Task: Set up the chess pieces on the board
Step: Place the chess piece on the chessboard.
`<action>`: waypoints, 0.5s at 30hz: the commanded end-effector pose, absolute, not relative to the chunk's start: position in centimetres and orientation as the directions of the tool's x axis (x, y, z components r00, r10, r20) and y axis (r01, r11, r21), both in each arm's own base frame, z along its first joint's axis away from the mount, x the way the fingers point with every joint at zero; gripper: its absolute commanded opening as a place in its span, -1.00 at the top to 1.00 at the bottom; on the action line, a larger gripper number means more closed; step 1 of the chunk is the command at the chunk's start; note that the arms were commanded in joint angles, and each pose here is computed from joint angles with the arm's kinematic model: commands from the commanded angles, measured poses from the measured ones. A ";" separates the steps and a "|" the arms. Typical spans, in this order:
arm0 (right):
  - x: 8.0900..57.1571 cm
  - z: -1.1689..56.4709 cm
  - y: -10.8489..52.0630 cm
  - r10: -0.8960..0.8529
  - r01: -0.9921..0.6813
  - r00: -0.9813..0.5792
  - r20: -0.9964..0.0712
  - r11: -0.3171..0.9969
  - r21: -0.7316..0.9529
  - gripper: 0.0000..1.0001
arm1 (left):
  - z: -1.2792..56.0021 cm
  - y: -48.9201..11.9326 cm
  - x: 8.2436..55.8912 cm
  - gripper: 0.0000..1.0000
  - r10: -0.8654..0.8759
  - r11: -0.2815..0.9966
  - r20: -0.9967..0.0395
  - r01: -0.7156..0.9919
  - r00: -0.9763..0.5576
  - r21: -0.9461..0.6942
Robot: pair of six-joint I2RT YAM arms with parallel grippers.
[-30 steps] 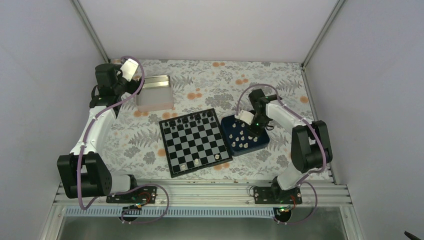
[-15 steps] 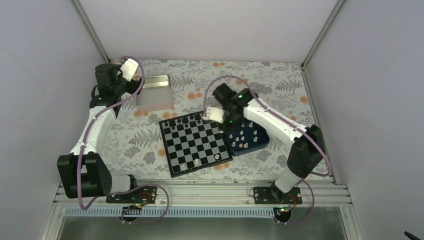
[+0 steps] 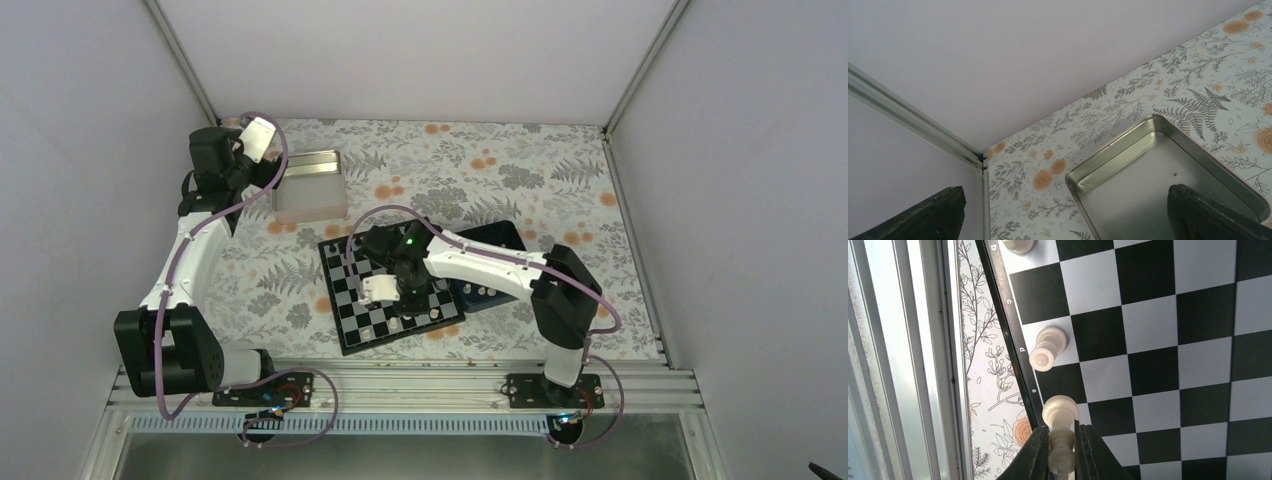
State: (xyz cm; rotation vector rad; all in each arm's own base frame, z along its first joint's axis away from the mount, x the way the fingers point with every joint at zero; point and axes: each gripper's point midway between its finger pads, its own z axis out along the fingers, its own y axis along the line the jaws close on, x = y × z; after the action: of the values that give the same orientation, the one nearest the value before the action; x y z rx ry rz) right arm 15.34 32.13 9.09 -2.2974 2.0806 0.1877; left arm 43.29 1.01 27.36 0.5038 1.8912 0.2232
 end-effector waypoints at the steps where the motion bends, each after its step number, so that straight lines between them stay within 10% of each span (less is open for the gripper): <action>1: 13.9 8.2 32.3 -0.989 -0.991 0.082 -0.121 -0.094 0.096 0.91 | 28.0 1.2 43.3 -1.00 0.445 0.892 -0.851 0.227 -0.280 0.392; 15: 13.6 6.0 32.8 -0.989 -0.988 0.102 -0.106 -0.113 0.102 0.90 | 28.1 1.1 43.2 -1.00 0.445 0.891 -0.852 0.228 -0.276 0.392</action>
State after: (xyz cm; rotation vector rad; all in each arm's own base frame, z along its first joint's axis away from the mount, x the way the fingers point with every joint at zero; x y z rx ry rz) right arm 13.81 32.42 6.73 -2.3311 2.0978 0.2287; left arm 43.29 1.01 27.36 0.5038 1.8912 0.2232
